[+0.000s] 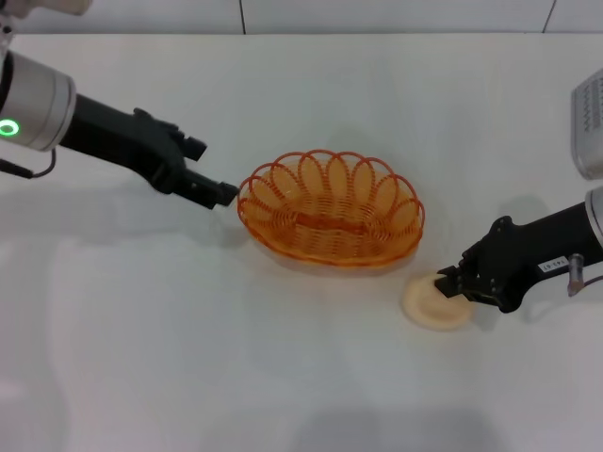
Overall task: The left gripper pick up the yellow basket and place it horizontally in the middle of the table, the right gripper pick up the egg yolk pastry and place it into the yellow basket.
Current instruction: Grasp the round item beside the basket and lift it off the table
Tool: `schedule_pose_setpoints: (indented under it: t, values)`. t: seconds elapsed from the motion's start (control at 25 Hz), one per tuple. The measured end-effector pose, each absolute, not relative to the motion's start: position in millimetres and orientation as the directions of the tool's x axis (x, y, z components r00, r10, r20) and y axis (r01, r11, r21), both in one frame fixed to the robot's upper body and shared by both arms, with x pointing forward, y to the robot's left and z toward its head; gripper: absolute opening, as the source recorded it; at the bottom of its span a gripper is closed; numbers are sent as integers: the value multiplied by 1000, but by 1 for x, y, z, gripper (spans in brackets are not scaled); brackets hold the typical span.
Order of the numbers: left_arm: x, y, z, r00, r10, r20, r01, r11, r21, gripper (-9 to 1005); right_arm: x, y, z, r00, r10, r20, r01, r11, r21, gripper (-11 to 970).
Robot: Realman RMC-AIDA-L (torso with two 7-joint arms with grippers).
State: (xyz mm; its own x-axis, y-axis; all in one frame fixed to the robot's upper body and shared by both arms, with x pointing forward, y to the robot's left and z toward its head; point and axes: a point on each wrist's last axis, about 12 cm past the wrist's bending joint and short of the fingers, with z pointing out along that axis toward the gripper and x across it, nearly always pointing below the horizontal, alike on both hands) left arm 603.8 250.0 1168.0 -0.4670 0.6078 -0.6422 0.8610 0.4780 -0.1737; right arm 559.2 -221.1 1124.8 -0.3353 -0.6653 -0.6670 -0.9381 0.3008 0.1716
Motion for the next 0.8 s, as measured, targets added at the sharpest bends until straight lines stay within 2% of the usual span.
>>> schedule_pose_setpoints:
  t: [0.2,0.44,0.8]
  values:
    - [599,256,1163,-462,612,-642,864,473,-172,891,555,-224,1130,-326,-646,-691,-940,302,161,29]
    - [592,266,1161,-464,575,-673,863,464,-199,891,547,-225,1138,-308,-628,-715,-945,290,153,27]
    - [582,272,1159,-468,570,-675,865,453,-216,891,541,-217,1168,-243,-606,-758,-961,255,105,25]
